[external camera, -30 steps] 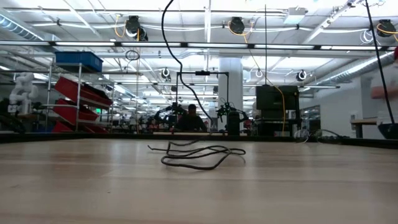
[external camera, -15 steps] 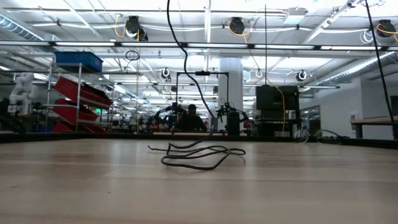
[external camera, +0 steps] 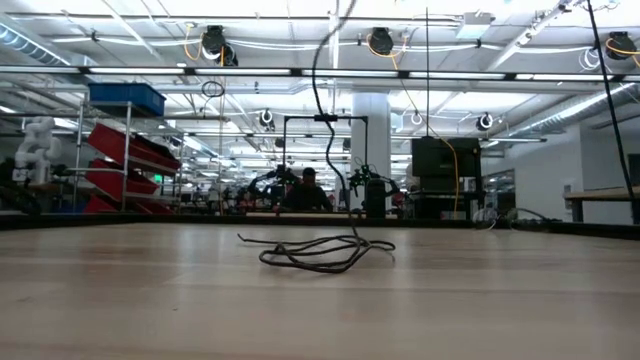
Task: Coil cords
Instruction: Uncoil the black wire from the black spool
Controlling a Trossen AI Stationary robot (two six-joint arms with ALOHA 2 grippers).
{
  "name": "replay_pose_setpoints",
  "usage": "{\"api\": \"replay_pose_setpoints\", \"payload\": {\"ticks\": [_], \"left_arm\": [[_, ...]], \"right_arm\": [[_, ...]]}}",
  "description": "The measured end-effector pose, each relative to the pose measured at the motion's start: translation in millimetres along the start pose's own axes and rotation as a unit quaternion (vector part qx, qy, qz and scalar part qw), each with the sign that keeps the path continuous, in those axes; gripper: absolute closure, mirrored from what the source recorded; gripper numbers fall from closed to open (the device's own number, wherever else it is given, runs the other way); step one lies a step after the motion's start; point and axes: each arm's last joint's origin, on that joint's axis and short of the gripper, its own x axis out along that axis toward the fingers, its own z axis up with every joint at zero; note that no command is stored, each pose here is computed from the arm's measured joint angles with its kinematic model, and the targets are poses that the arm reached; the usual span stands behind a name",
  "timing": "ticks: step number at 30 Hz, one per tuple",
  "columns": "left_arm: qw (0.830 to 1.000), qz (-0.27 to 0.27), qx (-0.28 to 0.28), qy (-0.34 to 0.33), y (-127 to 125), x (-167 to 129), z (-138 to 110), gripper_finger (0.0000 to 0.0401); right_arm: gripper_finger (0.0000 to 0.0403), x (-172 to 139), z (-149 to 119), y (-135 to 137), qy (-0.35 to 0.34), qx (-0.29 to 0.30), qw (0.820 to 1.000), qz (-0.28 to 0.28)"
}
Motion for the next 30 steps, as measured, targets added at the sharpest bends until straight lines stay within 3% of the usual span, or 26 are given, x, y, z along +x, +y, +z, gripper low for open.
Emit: {"api": "replay_pose_setpoints", "payload": {"ticks": [10, 18, 30], "left_arm": [[0.997, -0.040, 0.039, 0.057, -21.6, 24.5, -52.3, 0.0398], [0.983, -0.049, 0.091, 0.155, -14.8, 35.4, -91.1, 0.0398], [0.957, -0.041, 0.145, 0.249, -8.7, 26.5, -104.0, 0.0370]], "right_arm": [[0.0403, -12.5, 11.2, -4.3, -0.020, 0.013, 1.000, 0.000], [0.0403, -34.6, 26.9, -4.8, -0.051, 0.030, 0.998, 0.022], [0.0403, -76.0, 47.5, -12.1, -0.086, 0.052, 0.993, 0.065]]}}
